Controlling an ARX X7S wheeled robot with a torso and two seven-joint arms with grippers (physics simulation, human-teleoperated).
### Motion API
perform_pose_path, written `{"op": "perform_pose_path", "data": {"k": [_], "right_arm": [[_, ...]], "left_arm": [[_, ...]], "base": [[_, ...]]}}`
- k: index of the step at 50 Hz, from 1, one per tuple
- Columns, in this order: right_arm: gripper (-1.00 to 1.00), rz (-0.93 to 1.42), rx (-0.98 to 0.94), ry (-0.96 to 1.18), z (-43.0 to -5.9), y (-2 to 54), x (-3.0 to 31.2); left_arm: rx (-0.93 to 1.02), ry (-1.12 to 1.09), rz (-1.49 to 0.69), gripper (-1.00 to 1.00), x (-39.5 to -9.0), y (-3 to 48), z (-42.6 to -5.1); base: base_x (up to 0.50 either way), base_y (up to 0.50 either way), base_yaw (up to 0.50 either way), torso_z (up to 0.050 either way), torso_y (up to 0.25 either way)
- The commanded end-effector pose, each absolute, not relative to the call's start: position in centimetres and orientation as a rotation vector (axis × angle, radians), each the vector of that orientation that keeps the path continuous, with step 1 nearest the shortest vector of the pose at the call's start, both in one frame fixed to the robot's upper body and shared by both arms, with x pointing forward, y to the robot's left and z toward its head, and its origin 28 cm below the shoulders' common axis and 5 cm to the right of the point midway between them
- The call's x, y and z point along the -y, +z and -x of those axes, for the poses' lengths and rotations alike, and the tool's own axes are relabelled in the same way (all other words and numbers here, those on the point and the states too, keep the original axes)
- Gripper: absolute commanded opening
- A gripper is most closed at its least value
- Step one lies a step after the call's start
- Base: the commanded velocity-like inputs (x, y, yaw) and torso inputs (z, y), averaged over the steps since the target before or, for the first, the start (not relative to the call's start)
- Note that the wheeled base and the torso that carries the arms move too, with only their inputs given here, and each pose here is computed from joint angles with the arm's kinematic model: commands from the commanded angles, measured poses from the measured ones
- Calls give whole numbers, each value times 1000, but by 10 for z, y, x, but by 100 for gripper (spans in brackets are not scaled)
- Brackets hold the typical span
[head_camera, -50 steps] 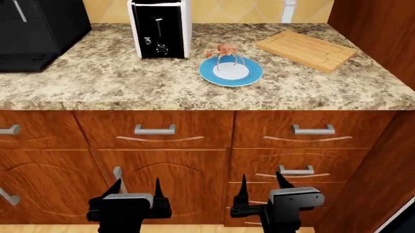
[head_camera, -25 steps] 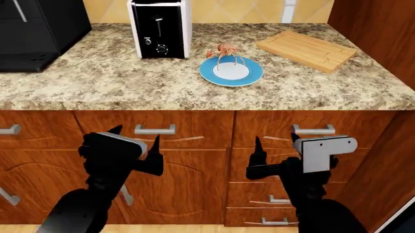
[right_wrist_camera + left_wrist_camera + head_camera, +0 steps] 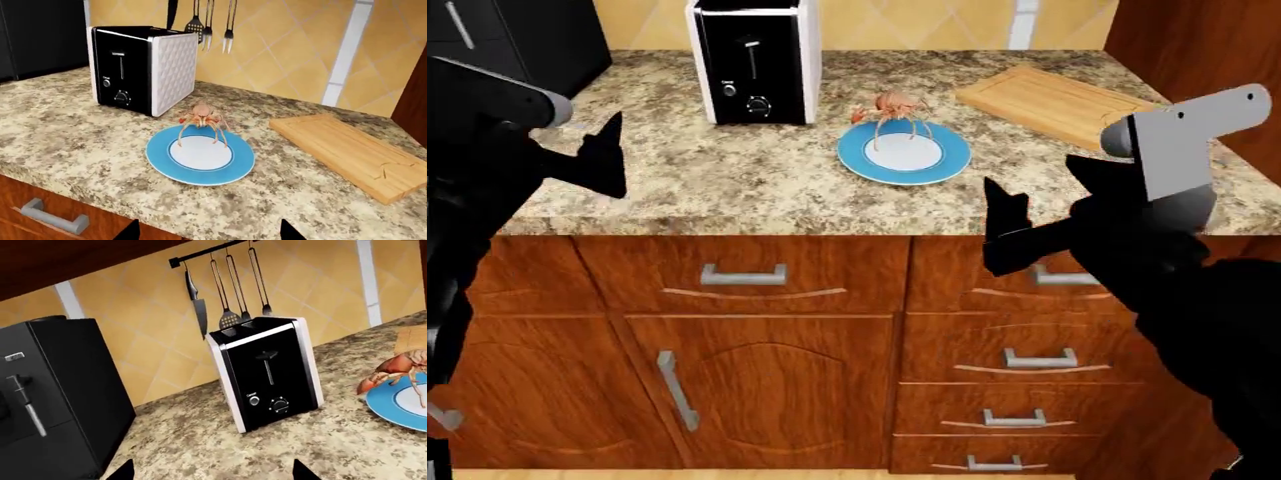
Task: Pick the lobster from the plate and place it on the cutting board. Then pick the condiment bottle from the cabinet and place it next to the cutting board.
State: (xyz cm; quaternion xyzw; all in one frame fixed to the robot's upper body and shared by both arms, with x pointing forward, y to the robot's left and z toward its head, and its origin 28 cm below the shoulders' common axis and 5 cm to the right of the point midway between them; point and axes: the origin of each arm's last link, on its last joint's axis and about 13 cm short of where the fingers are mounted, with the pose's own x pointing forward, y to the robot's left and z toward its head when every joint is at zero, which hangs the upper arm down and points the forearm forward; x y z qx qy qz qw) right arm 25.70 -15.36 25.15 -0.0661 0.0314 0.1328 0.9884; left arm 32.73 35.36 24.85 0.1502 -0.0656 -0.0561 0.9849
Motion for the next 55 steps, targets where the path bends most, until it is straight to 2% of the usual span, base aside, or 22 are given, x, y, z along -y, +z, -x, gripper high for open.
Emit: {"op": "perform_pose_path", "data": {"k": [1,18,50,55], "right_arm": [[100,194,-76,257,-257,287,164],[100,202,-60,257,-259,301,167],[100,194,-90,283,-258,299,164],[100,161,-155,290,-260,298,162]], "left_arm": [[105,-26,-371,100,-389,292,-331],[22,23,-427,100,-393,307,-348],[0,55,-446,100,-404,315,-339],[1,56,-443,100,-405,315,-337]], "base": [[500,0,0,0,0],[500,0,0,0,0],[500,0,0,0,1],[200,0,0,0,2]]}}
